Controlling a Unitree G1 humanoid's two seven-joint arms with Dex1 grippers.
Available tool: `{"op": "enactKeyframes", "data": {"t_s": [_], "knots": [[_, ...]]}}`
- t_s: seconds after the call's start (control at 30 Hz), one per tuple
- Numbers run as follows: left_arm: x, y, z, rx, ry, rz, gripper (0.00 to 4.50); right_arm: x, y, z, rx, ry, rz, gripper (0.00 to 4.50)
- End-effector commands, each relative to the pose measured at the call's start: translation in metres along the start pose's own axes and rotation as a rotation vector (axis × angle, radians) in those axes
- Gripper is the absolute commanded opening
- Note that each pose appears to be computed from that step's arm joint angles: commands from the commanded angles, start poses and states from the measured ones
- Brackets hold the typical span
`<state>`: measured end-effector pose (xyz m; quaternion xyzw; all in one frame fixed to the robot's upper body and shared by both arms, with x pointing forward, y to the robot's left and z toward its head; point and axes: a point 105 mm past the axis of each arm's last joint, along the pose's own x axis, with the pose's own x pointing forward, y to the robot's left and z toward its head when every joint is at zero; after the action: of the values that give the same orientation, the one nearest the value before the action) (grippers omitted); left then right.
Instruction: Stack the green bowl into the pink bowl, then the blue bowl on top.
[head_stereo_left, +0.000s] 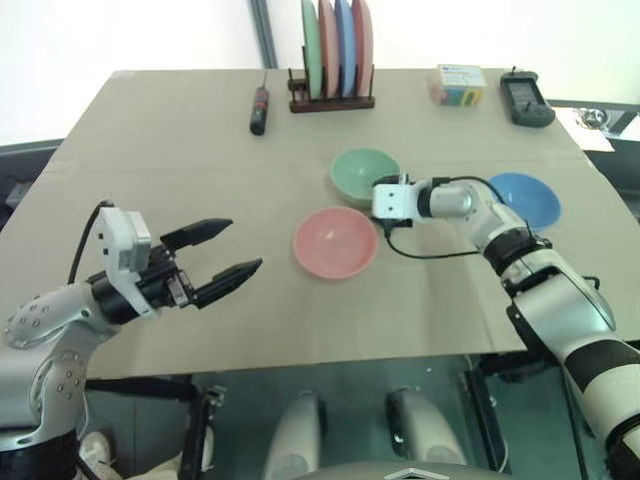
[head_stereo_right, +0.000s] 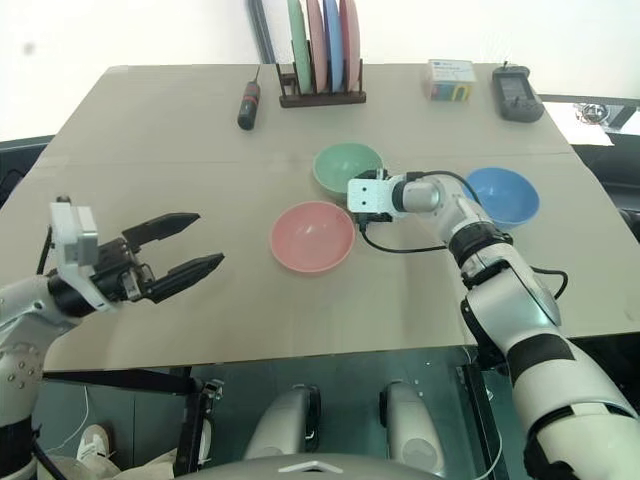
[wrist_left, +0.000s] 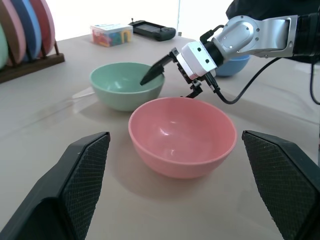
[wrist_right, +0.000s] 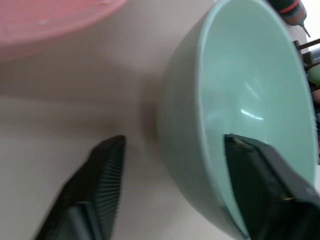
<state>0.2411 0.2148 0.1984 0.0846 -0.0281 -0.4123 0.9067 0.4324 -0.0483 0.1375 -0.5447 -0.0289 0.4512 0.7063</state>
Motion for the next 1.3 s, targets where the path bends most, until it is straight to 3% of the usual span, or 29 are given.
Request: {"op": "enactKeyframes", "data": {"t_s": [0.03, 0.17, 0.27, 0.53, 0.73, 0.83, 1.0, 1.2, 1.3], "knots": [[-0.002, -0.005, 0.017, 0.044, -0.085, 0.004, 4.5, -0.002, -0.013, 0.009, -0.046, -0.025, -0.022, 1.66], [0.0, -0.008, 0.017, 0.058, -0.119, -0.005, 4.5, -0.004, -0.017, 0.01, -0.059, -0.028, -0.035, 0.1], [0.0, -0.011, 0.016, 0.047, -0.146, -0.058, 4.5, -0.011, -0.026, 0.013, -0.046, -0.06, -0.051, 0.1], [-0.024, -0.009, 0.007, 0.014, -0.191, -0.145, 4.5, -0.06, -0.041, 0.057, 0.072, -0.341, 0.026, 0.1], [-0.046, 0.0, -0.011, -0.055, -0.136, -0.152, 4.5, -0.095, 0.006, 0.126, 0.184, -0.519, 0.23, 0.1], [-0.044, 0.003, -0.011, -0.054, -0.148, -0.163, 4.5, -0.088, 0.023, 0.136, 0.232, -0.5, 0.274, 0.1], [-0.035, 0.002, -0.009, -0.064, -0.168, -0.192, 4.5, -0.076, 0.037, 0.136, 0.277, -0.466, 0.303, 1.65], [-0.022, -0.003, -0.001, -0.078, -0.195, -0.245, 4.5, -0.094, 0.008, 0.117, 0.358, -0.426, 0.103, 4.3], [-0.009, -0.013, 0.014, -0.095, -0.239, -0.321, 4.5, -0.126, -0.012, 0.066, 0.484, -0.287, -0.082, 4.43]]}}
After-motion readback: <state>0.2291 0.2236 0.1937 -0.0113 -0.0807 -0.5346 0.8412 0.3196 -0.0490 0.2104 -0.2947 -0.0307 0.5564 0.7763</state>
